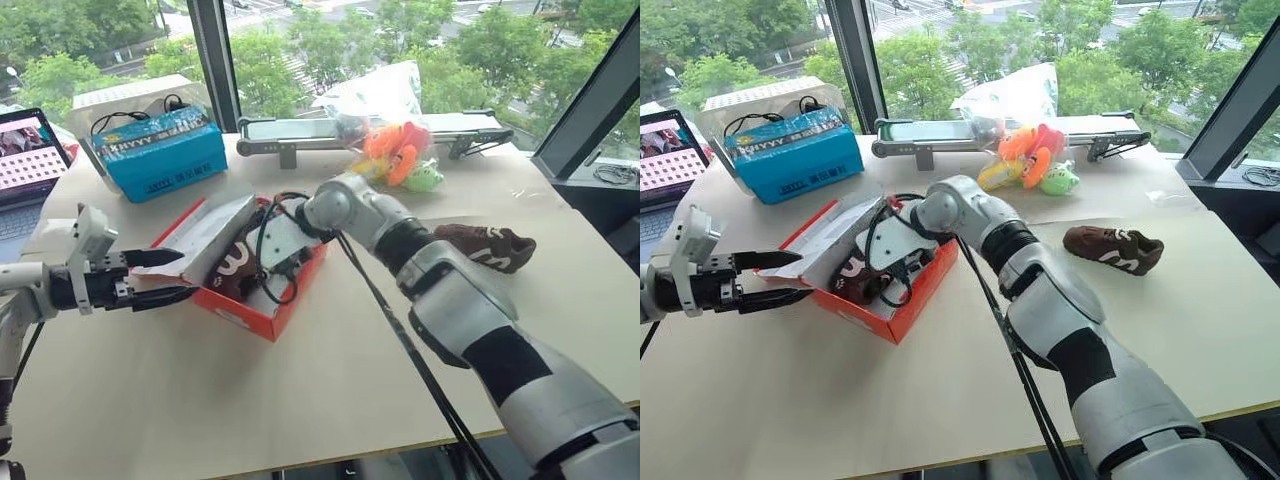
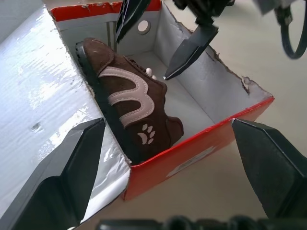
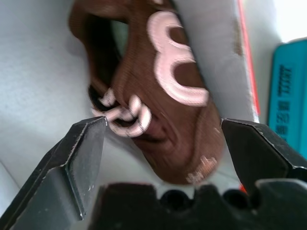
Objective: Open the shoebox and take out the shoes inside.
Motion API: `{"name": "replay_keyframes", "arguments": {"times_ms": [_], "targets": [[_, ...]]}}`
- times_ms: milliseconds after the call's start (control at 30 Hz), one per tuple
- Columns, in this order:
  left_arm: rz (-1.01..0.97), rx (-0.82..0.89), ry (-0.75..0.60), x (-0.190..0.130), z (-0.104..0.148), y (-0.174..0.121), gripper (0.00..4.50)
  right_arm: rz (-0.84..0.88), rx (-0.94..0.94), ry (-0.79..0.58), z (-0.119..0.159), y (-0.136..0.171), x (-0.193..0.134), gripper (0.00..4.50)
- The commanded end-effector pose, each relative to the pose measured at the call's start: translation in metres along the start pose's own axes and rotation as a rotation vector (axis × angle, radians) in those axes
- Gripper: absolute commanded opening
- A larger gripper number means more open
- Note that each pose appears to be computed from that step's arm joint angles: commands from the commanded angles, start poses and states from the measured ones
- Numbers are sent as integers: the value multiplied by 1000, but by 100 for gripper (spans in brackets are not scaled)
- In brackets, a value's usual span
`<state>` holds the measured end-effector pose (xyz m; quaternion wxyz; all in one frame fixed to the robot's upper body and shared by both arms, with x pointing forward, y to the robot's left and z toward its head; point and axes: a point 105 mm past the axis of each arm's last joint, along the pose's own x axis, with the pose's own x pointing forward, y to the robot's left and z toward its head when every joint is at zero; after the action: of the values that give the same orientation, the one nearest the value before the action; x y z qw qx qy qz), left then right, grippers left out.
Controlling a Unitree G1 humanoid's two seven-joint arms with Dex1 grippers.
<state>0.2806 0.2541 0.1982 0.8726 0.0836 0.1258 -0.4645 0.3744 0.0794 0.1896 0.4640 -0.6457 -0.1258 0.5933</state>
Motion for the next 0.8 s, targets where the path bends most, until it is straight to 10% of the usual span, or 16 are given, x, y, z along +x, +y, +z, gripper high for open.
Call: {"name": "replay_keyframes", "arguments": {"times_ms": [33,667,800], "targets": [[3,40,-21,-3,12,-4,450,-34,-100,18,11,-19,-2,447],[-16,42,-50,10,16,-11,450,74,-92,41,24,23,49,447],[-12,44,-54,11,16,-10,450,77,-57,42,19,27,49,347]]}}
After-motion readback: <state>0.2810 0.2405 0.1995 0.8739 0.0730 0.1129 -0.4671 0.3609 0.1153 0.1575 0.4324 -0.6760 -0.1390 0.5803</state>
